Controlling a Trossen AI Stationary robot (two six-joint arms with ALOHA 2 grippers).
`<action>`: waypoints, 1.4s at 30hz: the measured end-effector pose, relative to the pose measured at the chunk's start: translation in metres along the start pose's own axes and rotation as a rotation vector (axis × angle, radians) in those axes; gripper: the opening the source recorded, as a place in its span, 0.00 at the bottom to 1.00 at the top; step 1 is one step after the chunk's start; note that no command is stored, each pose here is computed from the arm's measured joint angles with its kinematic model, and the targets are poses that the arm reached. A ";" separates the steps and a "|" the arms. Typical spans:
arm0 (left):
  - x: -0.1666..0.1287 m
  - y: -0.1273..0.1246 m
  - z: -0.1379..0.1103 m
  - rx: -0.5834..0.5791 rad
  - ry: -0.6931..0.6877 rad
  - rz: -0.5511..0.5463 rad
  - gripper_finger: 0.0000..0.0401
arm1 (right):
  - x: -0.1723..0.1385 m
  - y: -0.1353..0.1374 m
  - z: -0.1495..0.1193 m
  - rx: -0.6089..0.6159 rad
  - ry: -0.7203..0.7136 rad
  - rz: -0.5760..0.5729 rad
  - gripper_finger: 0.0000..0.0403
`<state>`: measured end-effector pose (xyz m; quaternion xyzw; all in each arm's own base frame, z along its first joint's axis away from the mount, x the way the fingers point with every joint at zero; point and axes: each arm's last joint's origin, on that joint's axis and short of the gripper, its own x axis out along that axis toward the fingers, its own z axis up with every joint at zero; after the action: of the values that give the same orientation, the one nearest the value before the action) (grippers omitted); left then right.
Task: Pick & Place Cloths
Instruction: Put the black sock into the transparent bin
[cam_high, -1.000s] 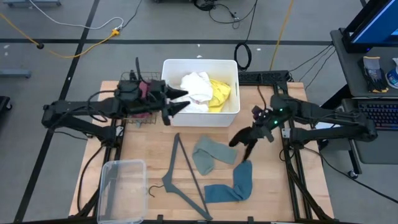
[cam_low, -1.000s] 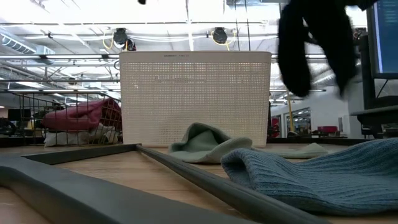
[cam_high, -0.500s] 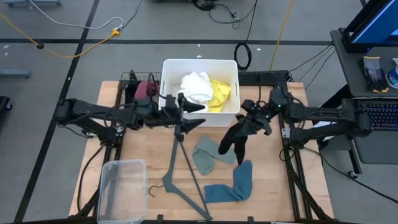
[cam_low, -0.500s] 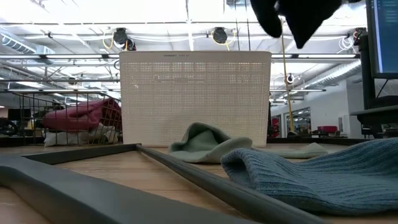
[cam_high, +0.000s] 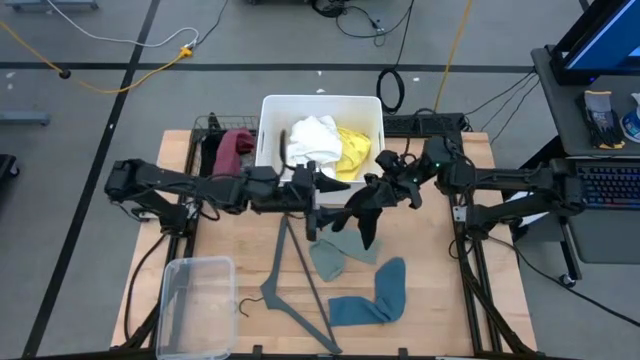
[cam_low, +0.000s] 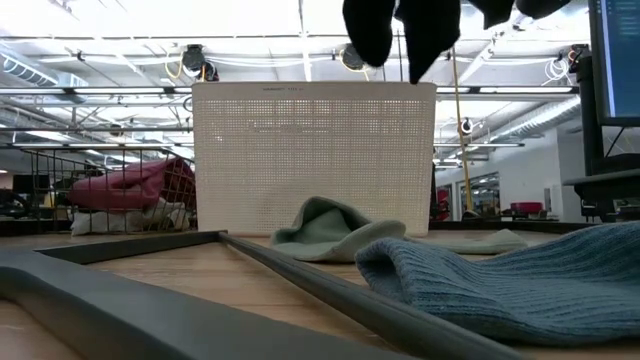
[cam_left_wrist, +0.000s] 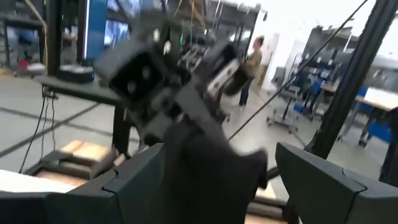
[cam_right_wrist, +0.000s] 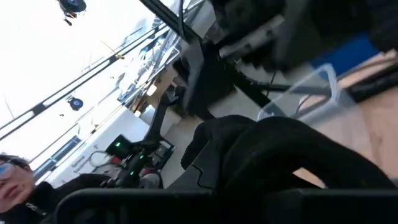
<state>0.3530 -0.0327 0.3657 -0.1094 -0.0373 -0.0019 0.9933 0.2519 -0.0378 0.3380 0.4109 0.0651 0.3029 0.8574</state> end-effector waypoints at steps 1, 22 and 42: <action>0.003 0.000 0.000 0.001 0.015 0.003 0.77 | 0.000 0.002 0.002 -0.016 -0.006 0.002 0.00; 0.021 0.000 -0.004 -0.057 0.068 0.021 0.77 | 0.003 0.018 0.024 -0.299 -0.194 -0.085 0.00; 0.036 0.012 -0.008 -0.092 -0.020 -0.040 0.77 | 0.001 0.021 0.032 -0.497 -0.396 -0.223 0.00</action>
<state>0.3892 -0.0225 0.3578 -0.1543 -0.0491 -0.0222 0.9866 0.2543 -0.0486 0.3745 0.2305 -0.1340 0.1282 0.9552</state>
